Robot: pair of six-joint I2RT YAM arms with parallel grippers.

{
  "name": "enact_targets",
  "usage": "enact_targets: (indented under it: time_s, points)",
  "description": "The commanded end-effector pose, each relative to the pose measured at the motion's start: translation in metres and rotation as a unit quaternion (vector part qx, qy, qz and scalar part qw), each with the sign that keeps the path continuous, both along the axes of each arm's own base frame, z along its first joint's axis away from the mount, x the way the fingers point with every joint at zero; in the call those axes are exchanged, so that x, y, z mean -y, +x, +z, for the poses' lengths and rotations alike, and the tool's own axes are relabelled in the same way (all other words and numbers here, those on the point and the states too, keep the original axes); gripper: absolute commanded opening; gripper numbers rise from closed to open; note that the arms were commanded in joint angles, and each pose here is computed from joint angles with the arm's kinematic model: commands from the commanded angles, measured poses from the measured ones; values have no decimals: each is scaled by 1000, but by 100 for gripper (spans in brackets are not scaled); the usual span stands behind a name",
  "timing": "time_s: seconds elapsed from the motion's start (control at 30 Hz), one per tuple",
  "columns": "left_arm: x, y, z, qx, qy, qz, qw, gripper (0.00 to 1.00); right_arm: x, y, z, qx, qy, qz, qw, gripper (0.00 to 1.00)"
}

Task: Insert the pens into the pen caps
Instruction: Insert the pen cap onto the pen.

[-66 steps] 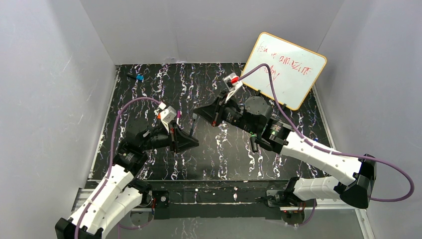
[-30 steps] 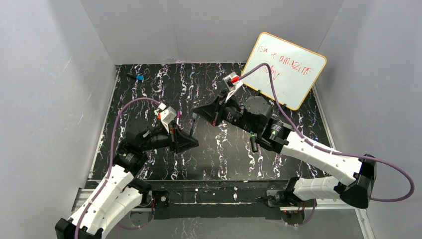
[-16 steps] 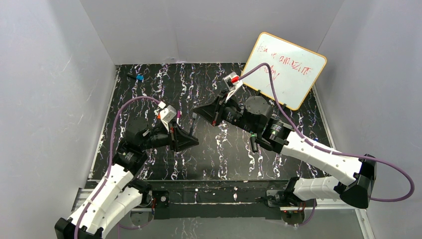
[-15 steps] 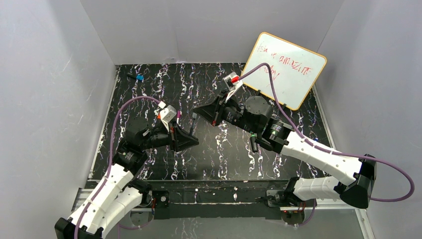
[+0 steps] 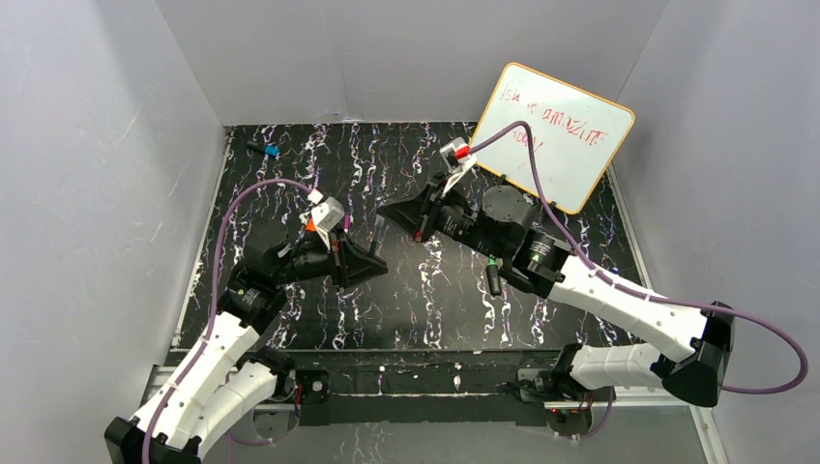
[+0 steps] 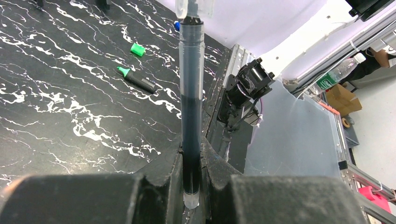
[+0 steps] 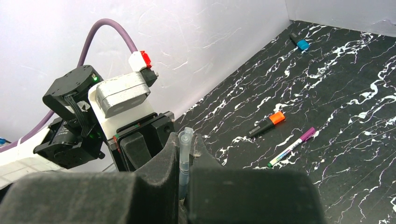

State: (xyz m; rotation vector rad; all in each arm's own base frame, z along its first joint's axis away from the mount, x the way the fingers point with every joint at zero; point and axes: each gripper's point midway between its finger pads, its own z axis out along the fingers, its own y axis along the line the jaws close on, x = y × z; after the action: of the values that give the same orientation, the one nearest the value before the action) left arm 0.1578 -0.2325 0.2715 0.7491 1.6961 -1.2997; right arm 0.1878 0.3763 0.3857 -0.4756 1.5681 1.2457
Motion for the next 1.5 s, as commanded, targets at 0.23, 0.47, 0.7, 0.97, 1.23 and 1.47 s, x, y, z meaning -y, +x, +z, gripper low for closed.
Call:
enact_targets:
  time_s: [0.23, 0.47, 0.7, 0.97, 1.23, 1.47]
  points:
    - [-1, 19, 41, 74, -19, 38, 996, 0, 6, -8, 11, 3, 24, 10, 1000, 1]
    - [5, 13, 41, 67, -18, -2, 998, 0, 4, -6, 4, -1, 31, 7, 999, 1]
    - [6, 15, 39, 62, -14, -3, 998, 0, -7, -9, 1, 0, 29, 30, 999, 1]
    - [7, 23, 43, 81, 8, -3, 997, 0, -10, -10, -8, -10, 9, 36, 999, 1]
    - [5, 29, 34, 78, 46, -2, 996, 0, -22, -24, -23, -28, -36, 91, 995, 1]
    - [-1, 31, 26, 81, 71, 12, 994, 0, -17, -30, -26, -24, -64, 101, 992, 1]
